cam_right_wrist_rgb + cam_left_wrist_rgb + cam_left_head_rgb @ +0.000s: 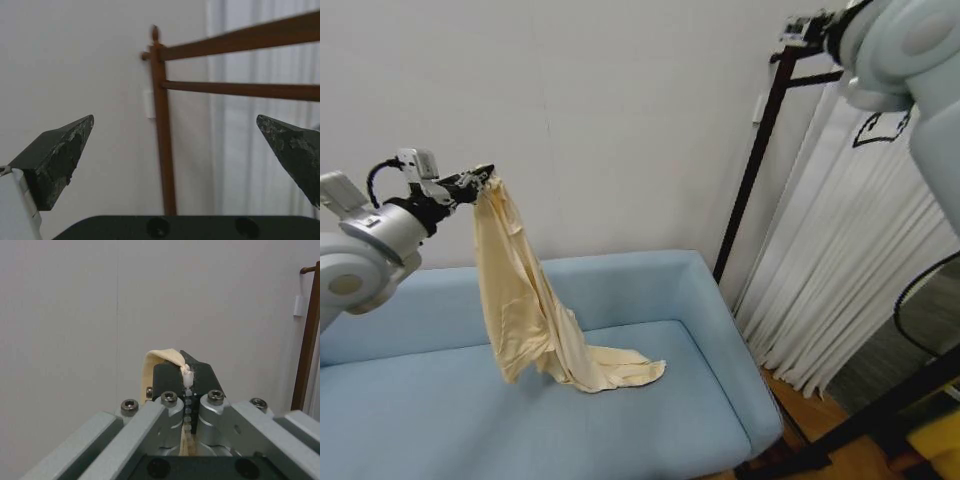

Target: Pick up the clothes from the sofa and hang them on the clothes hanger.

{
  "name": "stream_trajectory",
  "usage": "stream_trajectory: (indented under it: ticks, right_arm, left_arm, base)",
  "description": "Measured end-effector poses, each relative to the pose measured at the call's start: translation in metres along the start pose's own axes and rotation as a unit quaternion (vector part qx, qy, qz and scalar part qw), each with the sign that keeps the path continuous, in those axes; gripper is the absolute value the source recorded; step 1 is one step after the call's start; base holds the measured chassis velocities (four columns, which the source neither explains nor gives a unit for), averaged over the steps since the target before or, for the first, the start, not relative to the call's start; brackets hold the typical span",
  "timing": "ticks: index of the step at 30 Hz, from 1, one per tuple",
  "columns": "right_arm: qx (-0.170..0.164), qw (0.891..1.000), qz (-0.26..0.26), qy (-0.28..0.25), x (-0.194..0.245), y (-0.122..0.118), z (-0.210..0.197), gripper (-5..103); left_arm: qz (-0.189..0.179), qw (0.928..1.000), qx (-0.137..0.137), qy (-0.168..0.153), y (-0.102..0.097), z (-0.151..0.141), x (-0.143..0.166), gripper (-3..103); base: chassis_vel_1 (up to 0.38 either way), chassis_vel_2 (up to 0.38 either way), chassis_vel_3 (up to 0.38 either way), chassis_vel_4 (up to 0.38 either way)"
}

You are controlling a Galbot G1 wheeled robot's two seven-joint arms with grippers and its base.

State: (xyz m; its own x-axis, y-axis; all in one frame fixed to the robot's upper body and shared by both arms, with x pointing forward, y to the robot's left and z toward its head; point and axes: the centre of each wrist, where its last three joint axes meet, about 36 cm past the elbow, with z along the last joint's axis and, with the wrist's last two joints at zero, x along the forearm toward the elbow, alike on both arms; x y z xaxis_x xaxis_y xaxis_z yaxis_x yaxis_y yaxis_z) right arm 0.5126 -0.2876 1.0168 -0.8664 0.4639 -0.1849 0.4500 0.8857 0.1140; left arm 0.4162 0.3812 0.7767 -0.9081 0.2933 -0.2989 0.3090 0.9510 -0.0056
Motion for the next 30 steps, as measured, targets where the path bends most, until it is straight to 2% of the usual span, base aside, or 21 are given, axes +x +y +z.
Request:
stream_trajectory:
  ticks: [3, 4, 6, 8, 12, 22, 23, 26, 29, 30]
  right_arm:
    - [0.003, 0.997, 0.072, 0.024, -0.026, -0.007, 0.013, 100]
    - [0.003, 0.997, 0.072, 0.024, -0.026, -0.007, 0.013, 100]
    - [0.005, 0.993, 0.107, 0.041, -0.043, -0.011, 0.021, 100]
    - [-0.006, 0.989, 0.138, 0.056, -0.057, -0.014, 0.024, 100]
    - [-0.014, 0.985, 0.163, 0.06, -0.07, -0.013, 0.027, 100]
    - [-0.026, 0.979, 0.186, 0.084, -0.089, -0.011, 0.025, 100]
    - [-0.028, 0.978, 0.187, 0.088, -0.09, -0.01, 0.025, 103]
    - [-0.031, 0.975, 0.195, 0.099, -0.096, -0.009, 0.028, 100]
    - [-0.034, 0.972, 0.207, 0.106, -0.105, -0.012, 0.033, 86]
    - [-0.039, 0.971, 0.211, 0.107, -0.109, -0.014, 0.035, 86]
  left_arm:
    - [0.002, 1.0, 0.007, -0.002, -0.002, 0.005, 0.0, 1]
    - [0.002, 1.0, 0.007, -0.002, -0.002, 0.005, 0.0, 1]
    - [0.002, 0.9999, 0.011, -0.004, -0.002, 0.008, 0.0, 1]
    - [0.002, 0.9999, 0.016, -0.006, -0.003, 0.011, 0.0, 1]
    - [0.001, 0.9998, 0.022, -0.004, -0.003, 0.018, 0.001, 1]
    - [0.004, 0.9996, 0.026, -0.009, 0.0, 0.023, 0.001, 1]
    - [0.004, 0.9996, 0.027, -0.008, -0.001, 0.024, 0.001, 1]
    - [0.005, 0.9995, 0.029, -0.008, -0.002, 0.026, 0.001, 1]
    - [0.005, 0.9995, 0.03, -0.007, -0.002, 0.028, 0.001, 1]
    - [0.004, 0.9995, 0.03, -0.007, -0.002, 0.028, 0.002, 1]
  base:
    - [0.0, 0.0, 0.0, 0.0]
    - [0.0, 0.0, 0.0, 0.0]
    - [0.0, 0.0, 0.0, 0.0]
    - [0.0, 0.0, 0.0, 0.0]
    - [0.0, 0.0, 0.0, 0.0]
    - [0.0, 0.0, 0.0, 0.0]
    - [0.0, 0.0, 0.0, 0.0]
    - [0.0, 0.0, 0.0, 0.0]
    - [0.0, 0.0, 0.0, 0.0]
    - [0.0, 0.0, 0.0, 0.0]
